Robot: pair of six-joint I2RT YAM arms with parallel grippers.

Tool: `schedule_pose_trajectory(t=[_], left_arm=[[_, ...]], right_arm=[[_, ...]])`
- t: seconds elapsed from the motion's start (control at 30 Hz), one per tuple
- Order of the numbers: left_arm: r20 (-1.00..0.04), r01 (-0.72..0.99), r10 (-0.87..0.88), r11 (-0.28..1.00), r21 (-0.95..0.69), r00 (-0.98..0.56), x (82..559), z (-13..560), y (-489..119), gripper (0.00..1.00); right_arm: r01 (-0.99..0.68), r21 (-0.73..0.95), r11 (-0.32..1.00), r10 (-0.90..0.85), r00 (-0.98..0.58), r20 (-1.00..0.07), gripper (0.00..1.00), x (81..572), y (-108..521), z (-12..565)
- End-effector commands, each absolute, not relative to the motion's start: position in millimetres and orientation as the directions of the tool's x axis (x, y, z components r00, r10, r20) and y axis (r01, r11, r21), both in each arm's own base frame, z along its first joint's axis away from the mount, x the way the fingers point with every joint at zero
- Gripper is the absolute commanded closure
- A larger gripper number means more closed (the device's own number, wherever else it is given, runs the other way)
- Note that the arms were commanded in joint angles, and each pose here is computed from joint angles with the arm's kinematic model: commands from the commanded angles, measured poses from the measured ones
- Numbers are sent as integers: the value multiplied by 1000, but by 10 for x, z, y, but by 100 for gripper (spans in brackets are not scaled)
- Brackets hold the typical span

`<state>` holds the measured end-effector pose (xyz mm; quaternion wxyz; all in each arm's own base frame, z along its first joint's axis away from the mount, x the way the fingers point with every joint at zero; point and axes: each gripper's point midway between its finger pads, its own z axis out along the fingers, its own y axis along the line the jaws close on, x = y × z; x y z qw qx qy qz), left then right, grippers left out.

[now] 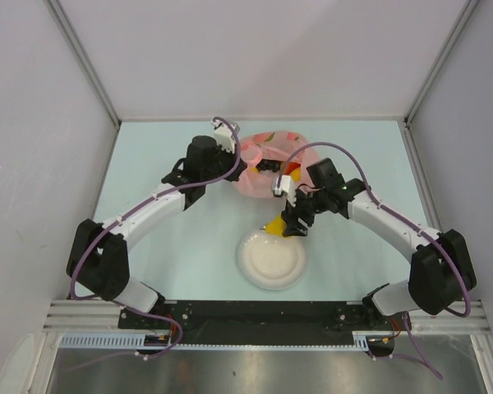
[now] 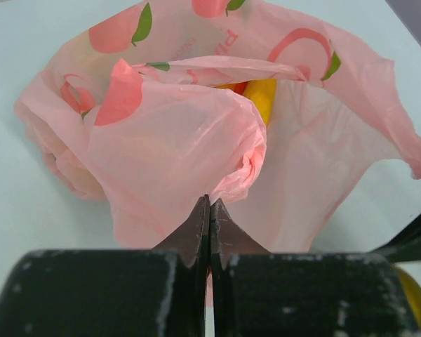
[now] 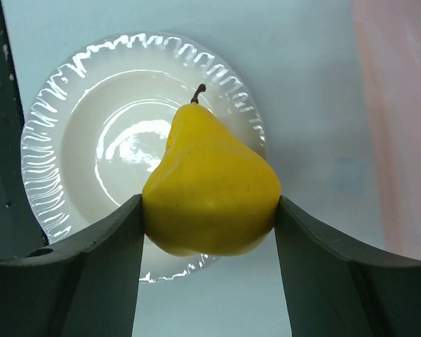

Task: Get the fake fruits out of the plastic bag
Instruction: Place the fake fruit on the plate.

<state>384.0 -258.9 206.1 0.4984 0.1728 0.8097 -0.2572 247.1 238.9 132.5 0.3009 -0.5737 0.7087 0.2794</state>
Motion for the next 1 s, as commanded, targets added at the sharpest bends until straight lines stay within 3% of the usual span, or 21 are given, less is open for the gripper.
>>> schedule_pose_trajectory(t=[0.0, 0.53, 0.57, 0.67, 0.7, 0.77, 0.97], left_arm=[[-903, 530, 6, 812, -246, -429, 3968, 2187, -2598, 100], [-901, 535, 30, 813, -229, -433, 3950, 2100, -2579, 100], [-900, 534, 31, 814, -230, -435, 3949, 2086, -2578, 100], [-896, 532, 34, 815, -232, -442, 3947, 2051, -2578, 100], [-895, 532, 35, 814, -232, -444, 3941, 2037, -2578, 100], [-895, 532, 33, 814, -234, -444, 3936, 2044, -2576, 100], [-896, 543, 36, 806, -236, -443, 3879, 2039, -2570, 100]], right_arm=[[-1000, -21, 15, -615, 7, -789, 66, 2428, 2651, 1253], [-990, 97, -105, -647, -7, -762, 62, 2196, 2655, 887], [-989, 103, -102, -655, -11, -756, 60, 2194, 2642, 860], [-994, 110, -16, -652, -73, -755, 39, 2338, 2680, 855], [-994, 112, 17, -642, -97, -760, 27, 2397, 2670, 892], [-994, 87, 66, -611, -109, -784, 18, 2504, 2682, 1101], [-971, -51, 234, -525, -82, -847, 13, 2892, 2469, 1848]])
